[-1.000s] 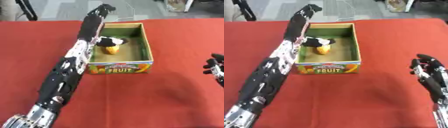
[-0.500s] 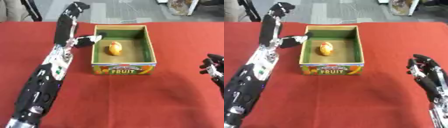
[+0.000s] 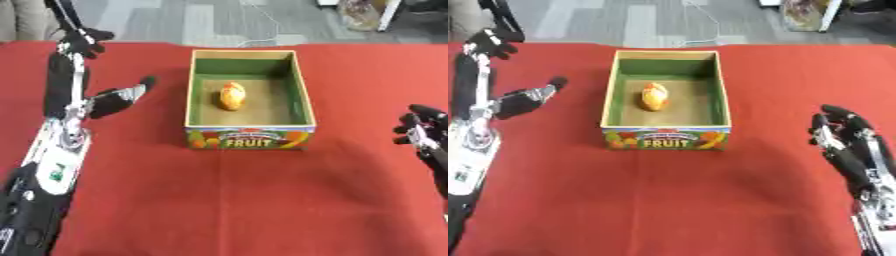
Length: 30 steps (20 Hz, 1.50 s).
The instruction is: Pick up objects on the table and place them in the box.
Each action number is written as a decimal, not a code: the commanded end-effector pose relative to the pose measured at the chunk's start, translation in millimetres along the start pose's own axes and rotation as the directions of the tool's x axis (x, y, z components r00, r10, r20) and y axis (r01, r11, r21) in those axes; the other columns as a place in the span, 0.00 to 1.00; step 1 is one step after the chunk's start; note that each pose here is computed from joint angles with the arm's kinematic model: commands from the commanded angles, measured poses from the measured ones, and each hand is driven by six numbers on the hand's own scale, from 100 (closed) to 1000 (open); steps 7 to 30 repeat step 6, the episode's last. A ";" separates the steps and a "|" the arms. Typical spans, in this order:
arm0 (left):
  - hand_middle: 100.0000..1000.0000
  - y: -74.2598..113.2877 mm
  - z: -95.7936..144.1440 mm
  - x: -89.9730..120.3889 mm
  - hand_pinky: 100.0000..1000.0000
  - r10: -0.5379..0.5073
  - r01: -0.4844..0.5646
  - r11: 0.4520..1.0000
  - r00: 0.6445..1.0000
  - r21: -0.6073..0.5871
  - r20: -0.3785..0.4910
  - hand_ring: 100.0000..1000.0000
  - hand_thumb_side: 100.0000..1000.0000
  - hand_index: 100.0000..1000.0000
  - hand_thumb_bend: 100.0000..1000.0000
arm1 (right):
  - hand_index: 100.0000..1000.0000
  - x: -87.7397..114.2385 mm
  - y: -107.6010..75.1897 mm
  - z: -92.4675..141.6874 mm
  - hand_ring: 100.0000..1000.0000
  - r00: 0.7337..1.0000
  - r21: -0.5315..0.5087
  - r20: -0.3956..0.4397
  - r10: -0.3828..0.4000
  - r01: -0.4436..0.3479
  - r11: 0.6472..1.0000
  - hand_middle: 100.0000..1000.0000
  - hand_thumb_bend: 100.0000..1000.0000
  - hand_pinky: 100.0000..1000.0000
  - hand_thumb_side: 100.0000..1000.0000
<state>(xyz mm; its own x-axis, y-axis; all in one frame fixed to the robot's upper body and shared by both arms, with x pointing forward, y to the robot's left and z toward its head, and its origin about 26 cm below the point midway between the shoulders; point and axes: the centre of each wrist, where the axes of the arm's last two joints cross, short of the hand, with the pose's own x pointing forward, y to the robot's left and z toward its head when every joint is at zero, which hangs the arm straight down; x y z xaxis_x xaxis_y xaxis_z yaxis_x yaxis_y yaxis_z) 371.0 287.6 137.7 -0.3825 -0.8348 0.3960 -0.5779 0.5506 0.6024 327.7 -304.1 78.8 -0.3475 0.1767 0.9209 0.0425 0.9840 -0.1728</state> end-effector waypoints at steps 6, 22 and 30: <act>0.52 38.8 33.5 -0.1 0.46 0.076 -0.080 0.997 0.980 -0.015 -0.181 0.48 0.38 0.67 0.66 | 0.77 7.7 -6.5 -4.3 0.58 0.999 0.000 0.027 0.024 -0.024 1.000 0.57 0.18 0.51 0.34; 0.52 38.8 33.5 -0.1 0.46 0.076 -0.080 0.997 0.980 -0.015 -0.181 0.48 0.38 0.67 0.66 | 0.77 7.7 -6.5 -4.3 0.58 0.999 0.000 0.027 0.024 -0.024 1.000 0.57 0.18 0.51 0.34; 0.52 38.8 33.5 -0.1 0.46 0.076 -0.080 0.997 0.980 -0.015 -0.181 0.48 0.38 0.67 0.66 | 0.77 7.7 -6.5 -4.3 0.58 0.999 0.000 0.027 0.024 -0.024 1.000 0.57 0.18 0.51 0.34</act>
